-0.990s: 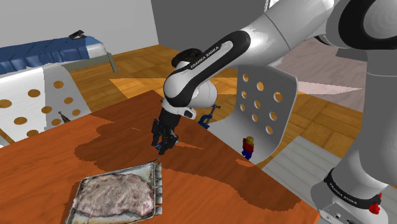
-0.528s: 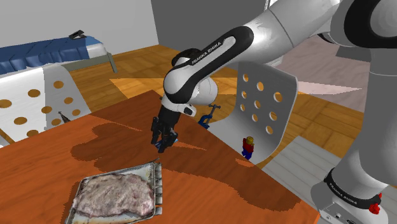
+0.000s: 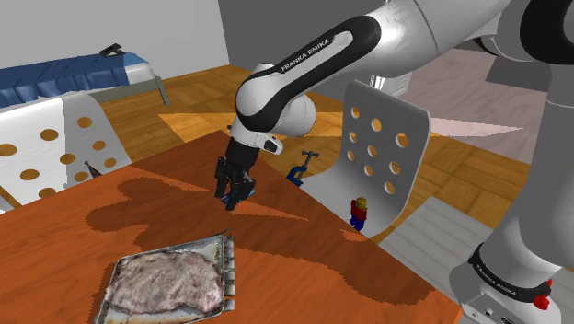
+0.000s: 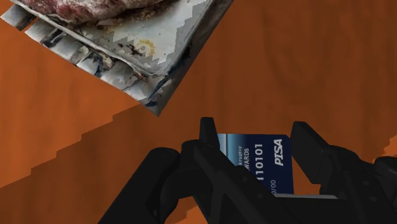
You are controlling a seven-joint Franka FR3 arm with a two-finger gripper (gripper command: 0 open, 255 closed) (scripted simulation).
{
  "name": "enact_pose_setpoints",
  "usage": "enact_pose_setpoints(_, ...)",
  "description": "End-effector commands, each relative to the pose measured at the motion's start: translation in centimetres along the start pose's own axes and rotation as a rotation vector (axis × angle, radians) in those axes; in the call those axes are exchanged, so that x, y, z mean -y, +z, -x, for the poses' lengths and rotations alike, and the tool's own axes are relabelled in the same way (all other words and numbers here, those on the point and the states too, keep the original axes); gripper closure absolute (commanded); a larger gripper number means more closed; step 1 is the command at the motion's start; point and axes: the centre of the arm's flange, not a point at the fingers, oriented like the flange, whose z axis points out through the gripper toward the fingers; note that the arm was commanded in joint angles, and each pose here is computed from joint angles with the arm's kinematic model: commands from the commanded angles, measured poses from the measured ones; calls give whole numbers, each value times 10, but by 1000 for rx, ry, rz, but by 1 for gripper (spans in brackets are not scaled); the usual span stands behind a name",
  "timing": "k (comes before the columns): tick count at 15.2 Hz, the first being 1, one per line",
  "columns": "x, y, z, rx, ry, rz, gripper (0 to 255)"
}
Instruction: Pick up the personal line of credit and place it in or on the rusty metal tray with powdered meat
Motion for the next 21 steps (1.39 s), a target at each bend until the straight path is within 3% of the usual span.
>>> enact_pose_setpoints(1, -1, -10, 6, 0, 0, 0, 255)
enact_pose_setpoints(11, -1, -53, 35, 0, 0, 0, 255)
enact_pose_setpoints(21, -45, 9, 143, 0, 0, 0, 255)
